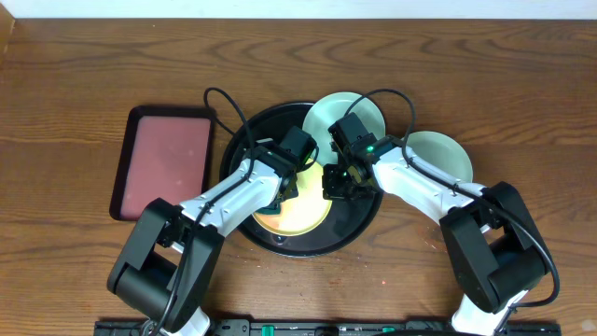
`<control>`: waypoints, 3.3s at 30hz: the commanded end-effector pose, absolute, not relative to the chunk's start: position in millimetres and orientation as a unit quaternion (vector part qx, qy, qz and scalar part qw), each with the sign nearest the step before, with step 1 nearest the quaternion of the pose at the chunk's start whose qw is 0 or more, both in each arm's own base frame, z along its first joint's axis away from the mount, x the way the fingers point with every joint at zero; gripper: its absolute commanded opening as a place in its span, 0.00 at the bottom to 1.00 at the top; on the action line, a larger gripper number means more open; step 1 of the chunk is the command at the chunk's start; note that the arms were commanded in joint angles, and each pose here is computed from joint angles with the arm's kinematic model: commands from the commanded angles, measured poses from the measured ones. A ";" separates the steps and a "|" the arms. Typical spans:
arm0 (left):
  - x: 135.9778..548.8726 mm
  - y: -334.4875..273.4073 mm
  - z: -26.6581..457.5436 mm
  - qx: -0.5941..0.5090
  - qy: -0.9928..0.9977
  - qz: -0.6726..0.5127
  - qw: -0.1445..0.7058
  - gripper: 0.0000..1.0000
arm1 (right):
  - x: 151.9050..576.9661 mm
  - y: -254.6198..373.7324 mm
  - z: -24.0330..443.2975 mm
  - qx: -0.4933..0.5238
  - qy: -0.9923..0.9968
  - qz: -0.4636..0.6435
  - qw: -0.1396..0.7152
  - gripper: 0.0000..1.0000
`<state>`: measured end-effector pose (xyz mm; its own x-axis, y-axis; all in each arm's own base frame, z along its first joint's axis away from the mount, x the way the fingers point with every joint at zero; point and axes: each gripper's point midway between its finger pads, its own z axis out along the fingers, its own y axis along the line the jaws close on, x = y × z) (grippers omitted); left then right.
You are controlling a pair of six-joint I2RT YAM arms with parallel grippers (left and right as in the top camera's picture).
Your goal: Clean dirty plates on tray and stack at the side
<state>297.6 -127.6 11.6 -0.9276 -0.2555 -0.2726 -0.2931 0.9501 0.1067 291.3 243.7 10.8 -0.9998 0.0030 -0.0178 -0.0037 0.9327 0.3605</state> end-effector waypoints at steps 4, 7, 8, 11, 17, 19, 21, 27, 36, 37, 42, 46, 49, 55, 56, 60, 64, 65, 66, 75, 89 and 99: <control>281.2 -143.0 -6.9 -0.033 0.997 0.028 0.065 0.07 | 295.0 246.1 8.8 0.001 0.983 0.183 0.008 0.01; 265.8 -187.0 -5.3 0.094 0.991 -0.092 0.021 0.07 | 295.1 246.2 8.8 0.001 0.983 0.184 0.009 0.01; 258.7 -206.0 -0.6 0.150 0.977 -0.148 0.011 0.07 | 295.2 246.2 8.8 0.001 0.983 0.184 0.009 0.01; 259.5 -220.4 4.5 0.186 0.964 -0.188 0.020 0.07 | 295.1 246.2 8.8 0.001 0.983 0.184 0.009 0.01; 282.4 -211.5 2.8 0.142 0.976 -0.157 0.058 0.07 | 295.1 246.2 8.8 0.001 0.983 0.184 0.009 0.01; 294.6 -188.1 -2.0 0.068 0.990 -0.092 0.077 0.07 | 295.1 246.1 8.8 0.001 0.983 0.183 0.009 0.01; 304.5 -162.5 -3.5 -0.008 0.994 -0.026 0.102 0.07 | 295.0 246.1 8.8 0.001 0.983 0.183 0.008 0.01; 322.3 -127.1 5.5 -0.105 0.979 0.064 0.162 0.08 | 294.9 246.1 8.8 0.001 0.983 0.183 0.008 0.01; 343.4 -122.6 62.9 -0.122 0.971 0.049 0.198 0.07 | 294.9 246.1 8.8 0.001 0.983 0.183 0.008 0.01; 344.2 -119.6 72.3 -0.125 0.970 0.047 0.203 0.07 | 294.9 246.0 8.8 0.001 0.983 0.183 0.008 0.01; 340.8 -89.3 116.2 -0.154 0.960 0.035 0.230 0.07 | 295.2 246.3 8.9 0.000 0.983 0.184 0.009 0.01; 338.3 -62.5 127.8 -0.182 0.955 0.040 0.232 0.08 | 295.2 246.3 8.9 0.000 0.983 0.184 0.009 0.02; 338.2 -58.5 122.3 -0.182 0.960 0.022 0.214 0.08 | 295.3 246.3 7.8 -0.003 0.983 0.183 0.009 0.08; 338.4 -56.4 111.0 -0.184 0.965 0.007 0.188 0.07 | 293.0 248.0 2.3 -0.003 0.982 0.189 -0.003 0.15; 338.4 -56.5 110.7 -0.184 0.965 0.007 0.188 0.07 | 293.3 247.3 2.2 -0.002 0.982 0.189 -0.003 0.12; 338.4 -56.3 110.6 -0.182 0.965 0.008 0.188 0.07 | 292.8 248.5 2.8 -0.007 0.981 0.192 -0.004 0.01; 338.6 -56.3 110.7 -0.181 0.965 0.008 0.188 0.07 | 294.7 257.4 12.1 -0.039 0.975 0.217 0.000 0.01; 338.6 -56.4 110.7 -0.180 0.965 0.008 0.188 0.07 | 296.1 259.2 16.7 -0.050 0.974 0.221 0.004 0.01; 338.6 -56.4 110.7 -0.181 0.965 0.008 0.188 0.08 | 296.6 260.6 21.1 -0.057 0.973 0.222 0.007 0.01; 338.0 -57.4 110.3 -0.180 0.966 0.006 0.186 0.07 | 312.4 248.4 83.6 -0.146 0.969 0.141 0.141 0.01; 339.3 -62.7 110.3 -0.178 0.966 -0.009 0.186 0.08 | 341.7 194.0 168.7 -0.184 0.923 -0.064 0.333 0.01; 341.0 -63.2 108.0 -0.178 0.966 -0.009 0.185 0.07 | 325.4 196.2 211.0 -0.171 0.854 -0.227 0.435 0.01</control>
<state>335.4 -63.7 104.9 -0.8672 -0.3590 -0.3451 -0.3520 0.9321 -0.0851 320.6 209.2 169.3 -0.6523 -0.4813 -0.5856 -0.2843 0.8715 -0.3995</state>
